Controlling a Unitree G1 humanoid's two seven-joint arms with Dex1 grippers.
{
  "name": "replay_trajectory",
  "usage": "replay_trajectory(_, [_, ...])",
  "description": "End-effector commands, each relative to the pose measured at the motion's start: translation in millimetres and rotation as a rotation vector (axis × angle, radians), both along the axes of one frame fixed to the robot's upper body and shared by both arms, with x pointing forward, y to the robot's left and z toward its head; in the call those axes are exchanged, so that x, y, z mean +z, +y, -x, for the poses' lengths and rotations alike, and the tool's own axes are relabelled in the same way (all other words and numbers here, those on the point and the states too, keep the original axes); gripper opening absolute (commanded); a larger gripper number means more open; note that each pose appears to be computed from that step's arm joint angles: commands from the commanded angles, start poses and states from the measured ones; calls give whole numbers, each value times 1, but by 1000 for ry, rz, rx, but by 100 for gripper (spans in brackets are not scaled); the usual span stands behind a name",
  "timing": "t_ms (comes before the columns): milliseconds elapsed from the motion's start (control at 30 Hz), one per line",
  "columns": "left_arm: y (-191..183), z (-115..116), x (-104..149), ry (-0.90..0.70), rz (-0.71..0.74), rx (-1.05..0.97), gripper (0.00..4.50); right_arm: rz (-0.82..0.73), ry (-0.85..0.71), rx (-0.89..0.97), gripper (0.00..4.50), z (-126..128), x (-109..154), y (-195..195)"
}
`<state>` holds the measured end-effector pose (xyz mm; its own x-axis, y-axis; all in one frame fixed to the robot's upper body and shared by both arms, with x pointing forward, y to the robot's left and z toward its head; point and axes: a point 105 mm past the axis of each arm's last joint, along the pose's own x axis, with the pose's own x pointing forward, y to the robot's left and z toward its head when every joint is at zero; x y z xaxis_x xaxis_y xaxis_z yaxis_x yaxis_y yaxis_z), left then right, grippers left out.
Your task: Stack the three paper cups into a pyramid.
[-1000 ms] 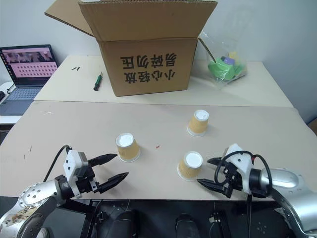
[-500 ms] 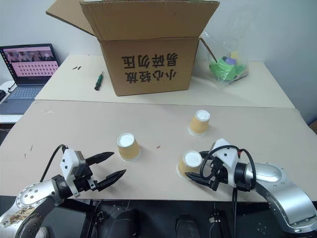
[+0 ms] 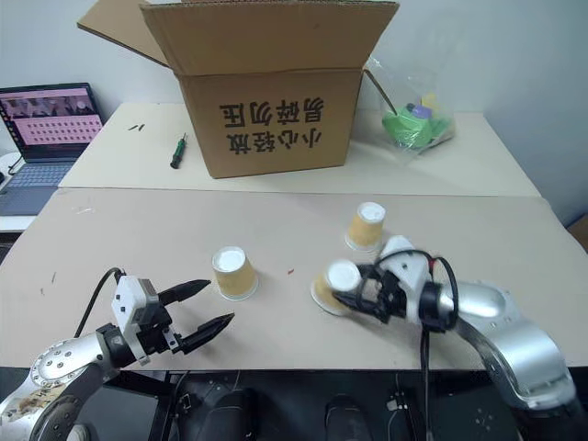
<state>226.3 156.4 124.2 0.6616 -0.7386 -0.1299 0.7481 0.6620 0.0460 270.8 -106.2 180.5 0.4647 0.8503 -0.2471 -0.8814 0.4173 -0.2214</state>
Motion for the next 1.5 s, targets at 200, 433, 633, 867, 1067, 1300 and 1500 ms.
replay_trajectory(200, [-5, 2, 8, -44, 9, 7, 450, 94, 38, 109, 258, -34, -31, 24])
replay_trajectory(433, [-5, 9, 6, -41, 14, 31, 450, 133, 49, 106, 258, -61, -42, 16])
replay_trajectory(633, [-4, 11, 4, -40, 15, 53, 450, 142, 53, 161, 258, -62, -48, 28])
replay_trajectory(867, [-3, 12, 3, -42, 12, 62, 450, 136, 46, 182, 299, -60, -53, 44])
replay_trajectory(1067, [-4, 12, 3, -45, 12, 59, 450, 157, 26, 115, 445, -64, -57, 31])
replay_trajectory(1300, [-3, 11, 2, -41, 11, 52, 450, 159, 70, 61, 445, -45, -44, -13])
replay_trajectory(1500, [-2, 9, 3, -41, 12, 55, 450, 157, 168, -125, 445, -17, -44, -77])
